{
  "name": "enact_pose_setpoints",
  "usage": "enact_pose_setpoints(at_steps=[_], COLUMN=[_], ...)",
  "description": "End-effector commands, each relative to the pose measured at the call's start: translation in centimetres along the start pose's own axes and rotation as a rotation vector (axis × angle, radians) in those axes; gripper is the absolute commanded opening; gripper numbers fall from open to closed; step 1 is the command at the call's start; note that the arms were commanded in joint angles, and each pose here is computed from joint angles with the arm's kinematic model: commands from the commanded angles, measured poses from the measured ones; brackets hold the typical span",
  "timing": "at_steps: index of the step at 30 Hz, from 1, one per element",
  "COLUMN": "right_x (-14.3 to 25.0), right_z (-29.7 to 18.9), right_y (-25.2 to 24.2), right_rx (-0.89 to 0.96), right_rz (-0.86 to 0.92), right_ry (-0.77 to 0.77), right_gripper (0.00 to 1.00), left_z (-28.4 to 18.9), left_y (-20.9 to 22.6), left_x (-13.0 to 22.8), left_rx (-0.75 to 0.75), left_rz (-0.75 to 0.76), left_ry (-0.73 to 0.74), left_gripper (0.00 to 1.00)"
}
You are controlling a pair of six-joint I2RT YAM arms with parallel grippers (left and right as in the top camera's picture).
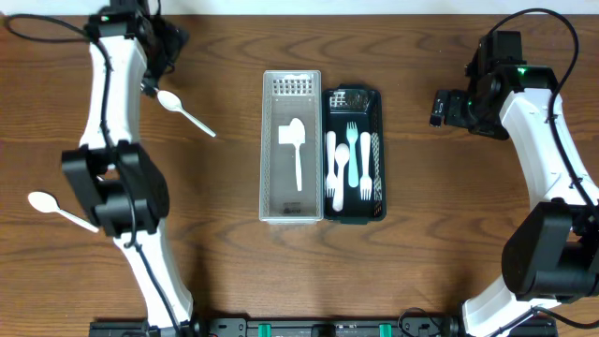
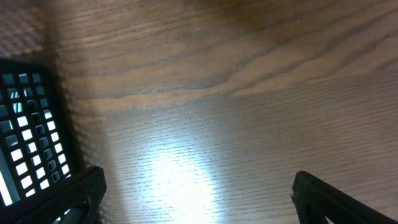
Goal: Pack container
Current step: 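Move the left gripper to the next white spoon and grasp it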
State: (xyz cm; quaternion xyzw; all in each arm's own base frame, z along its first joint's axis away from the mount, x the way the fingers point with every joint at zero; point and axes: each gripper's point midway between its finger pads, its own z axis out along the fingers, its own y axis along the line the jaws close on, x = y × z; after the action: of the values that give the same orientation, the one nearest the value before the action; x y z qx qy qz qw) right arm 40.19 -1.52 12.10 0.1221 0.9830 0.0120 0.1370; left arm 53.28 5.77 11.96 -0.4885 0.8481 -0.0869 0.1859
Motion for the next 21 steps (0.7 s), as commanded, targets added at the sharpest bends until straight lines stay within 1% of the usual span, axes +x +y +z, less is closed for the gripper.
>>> enact_pose_setpoints(at_steps=[1, 10, 15, 21], right_x=[0.2, 0.3, 0.4, 0.3], right_z=[0.2, 0.2, 0.2, 0.2], right_y=[-0.1, -0.2, -0.2, -0.2], right_rx=[0.006, 0.008, 0.008, 0.008], right_rz=[0.023, 0.061, 0.06, 0.06], right_ry=[0.011, 0.015, 0.016, 0.014], right_gripper=[0.99, 0.99, 0.99, 0.99], left_z=[1.9, 7.7, 8.7, 8.8], left_y=[0.5, 4.9, 6.3, 7.4], left_x=[1.3, 4.8, 5.3, 6.0], left_rx=[-0.024, -0.188, -0.228, -0.264], left_rz=[-0.022, 0.003, 0.047, 0.045], left_ry=[0.054, 0.214, 0.251, 0.274], left_gripper=[0.98, 0.98, 0.98, 0.98])
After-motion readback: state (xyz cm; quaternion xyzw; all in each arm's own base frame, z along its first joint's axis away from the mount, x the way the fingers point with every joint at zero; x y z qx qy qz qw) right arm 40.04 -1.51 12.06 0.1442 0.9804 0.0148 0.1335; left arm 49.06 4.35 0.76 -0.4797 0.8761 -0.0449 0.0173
